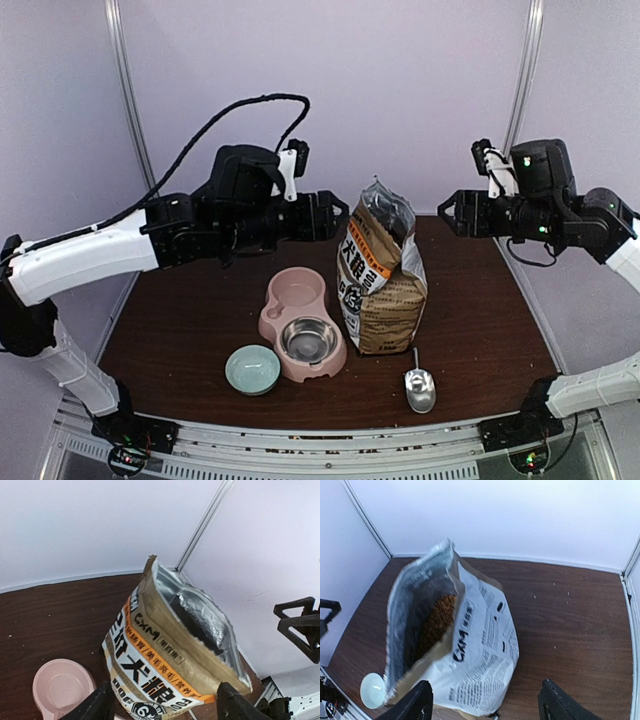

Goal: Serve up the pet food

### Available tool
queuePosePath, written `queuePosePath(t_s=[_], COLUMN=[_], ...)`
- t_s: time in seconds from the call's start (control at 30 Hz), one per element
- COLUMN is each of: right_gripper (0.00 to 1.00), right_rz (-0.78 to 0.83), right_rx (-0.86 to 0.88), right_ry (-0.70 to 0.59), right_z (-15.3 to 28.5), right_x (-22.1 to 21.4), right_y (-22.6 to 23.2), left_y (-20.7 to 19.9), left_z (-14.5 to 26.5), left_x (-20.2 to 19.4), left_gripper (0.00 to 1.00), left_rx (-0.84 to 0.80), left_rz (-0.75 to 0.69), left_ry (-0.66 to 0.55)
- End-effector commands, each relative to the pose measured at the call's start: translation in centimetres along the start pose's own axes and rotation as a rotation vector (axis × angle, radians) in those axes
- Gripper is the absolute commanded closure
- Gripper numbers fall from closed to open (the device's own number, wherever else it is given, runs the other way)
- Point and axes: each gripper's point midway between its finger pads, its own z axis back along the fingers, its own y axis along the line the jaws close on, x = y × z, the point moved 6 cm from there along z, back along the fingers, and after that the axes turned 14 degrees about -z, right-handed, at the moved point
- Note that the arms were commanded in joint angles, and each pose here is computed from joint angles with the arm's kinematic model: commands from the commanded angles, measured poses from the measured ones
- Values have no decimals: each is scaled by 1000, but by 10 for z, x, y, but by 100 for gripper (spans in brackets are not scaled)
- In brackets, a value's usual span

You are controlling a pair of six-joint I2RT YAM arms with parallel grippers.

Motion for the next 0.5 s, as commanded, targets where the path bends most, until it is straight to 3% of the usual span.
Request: queuePosePath(t_s=[0.0,0.2,0.33,0.47], right_gripper=[25,25,26,27], right_rz=[-49,-186,-250,-298], right_rx=[-41,-86,-109,-121], right_ry=[88,229,315,439], right_z=[-11,-30,-43,-55], right_x=[-48,-125,-171,-217], right_y=[-29,-68,-88,-104], left_y=[17,48,67,85], left_z=[24,50,69,88], left_x=[-9,-56,-78,-95], left_gripper=[26,21,4,2], left_rx=[65,152,189,241], left_rz=[74,133,210,235], left_ry=[-119,-76,-123,-135])
